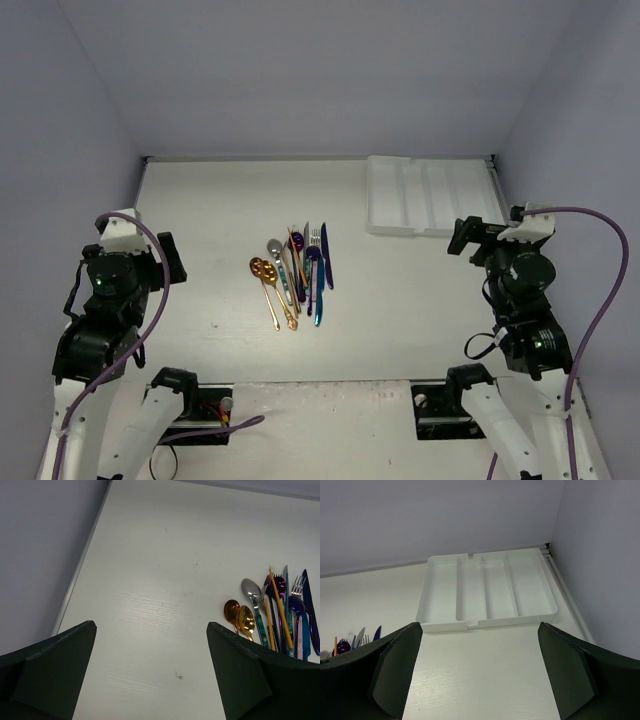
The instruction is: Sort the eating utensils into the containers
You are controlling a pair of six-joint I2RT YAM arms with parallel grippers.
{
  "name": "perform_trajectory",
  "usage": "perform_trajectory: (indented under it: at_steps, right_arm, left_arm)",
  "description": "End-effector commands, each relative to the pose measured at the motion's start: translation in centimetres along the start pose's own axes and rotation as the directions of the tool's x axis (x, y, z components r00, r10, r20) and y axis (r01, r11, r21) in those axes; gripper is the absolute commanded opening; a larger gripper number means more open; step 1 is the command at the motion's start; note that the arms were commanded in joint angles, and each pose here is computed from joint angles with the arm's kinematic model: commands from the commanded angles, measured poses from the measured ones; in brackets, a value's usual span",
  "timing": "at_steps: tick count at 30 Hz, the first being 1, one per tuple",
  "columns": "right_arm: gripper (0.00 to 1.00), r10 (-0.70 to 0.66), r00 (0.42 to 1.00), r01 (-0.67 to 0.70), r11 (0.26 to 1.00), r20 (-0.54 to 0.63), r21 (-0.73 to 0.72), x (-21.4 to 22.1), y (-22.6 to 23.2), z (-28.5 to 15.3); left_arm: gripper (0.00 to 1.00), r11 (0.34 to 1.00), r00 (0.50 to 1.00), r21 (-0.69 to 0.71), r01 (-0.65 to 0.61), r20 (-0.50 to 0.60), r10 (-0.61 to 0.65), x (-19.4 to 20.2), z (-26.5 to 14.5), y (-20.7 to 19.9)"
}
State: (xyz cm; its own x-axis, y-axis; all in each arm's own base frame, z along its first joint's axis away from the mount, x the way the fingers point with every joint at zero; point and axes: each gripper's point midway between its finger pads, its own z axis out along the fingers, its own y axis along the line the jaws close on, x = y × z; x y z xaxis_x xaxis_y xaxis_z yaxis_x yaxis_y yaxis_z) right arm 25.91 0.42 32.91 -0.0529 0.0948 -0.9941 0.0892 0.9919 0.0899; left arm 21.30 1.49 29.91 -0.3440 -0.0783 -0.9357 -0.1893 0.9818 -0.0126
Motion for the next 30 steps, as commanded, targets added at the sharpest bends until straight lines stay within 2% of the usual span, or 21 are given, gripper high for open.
perform_trajectory:
  at_steps: [1, 6, 14, 20, 25, 30]
  right_arm:
    - [1.0, 0.061, 0.997, -0.062, 0.998, 0.043, 0.021, -1.8, 0.3, 1.1]
    - [1.0, 0.095, 0.995, -0.095, 0.995, -0.02, -0.005, 0.1, 1.3, 2.3]
    - [1.0, 0.075, 0.975, -0.084, 0.996, -0.207, -0.034, 3.6, 3.8, 7.6]
    - [0.99, 0.024, 0.95, -0.057, 0.994, -0.312, -0.097, 6.3, 9.4, 10.1]
    - [0.86, -0.037, 0.906, -0.032, 0.987, -0.422, -0.156, 11.4, 16.5, 10.7]
    - [0.71, -0.054, 0.838, -0.034, 0.988, -0.542, -0.151, 17.7, 20.7, 11.6]
  left_arm:
    - [0.91, 0.999, 0.998, 0.021, 0.048, 0.04, -0.048, -2.1, 0.0, -0.7]
    - [0.91, 0.998, 0.998, 0.022, 0.052, 0.019, -0.053, -2.0, -0.1, -0.8]
    - [0.91, 0.999, 1.0, 0.026, 0.023, -0.019, -0.022, -1.3, 0.4, -1.0]
    - [0.91, 0.998, 0.998, 0.065, 0.013, -0.056, -0.009, -0.8, 1.0, -2.1]
    - [0.91, 0.996, 0.996, 0.083, 0.017, -0.088, -0.01, -0.3, 1.4, -2.7]
    - [0.91, 0.994, 0.994, 0.102, 0.026, -0.112, -0.014, 0.1, 1.6, -3.2]
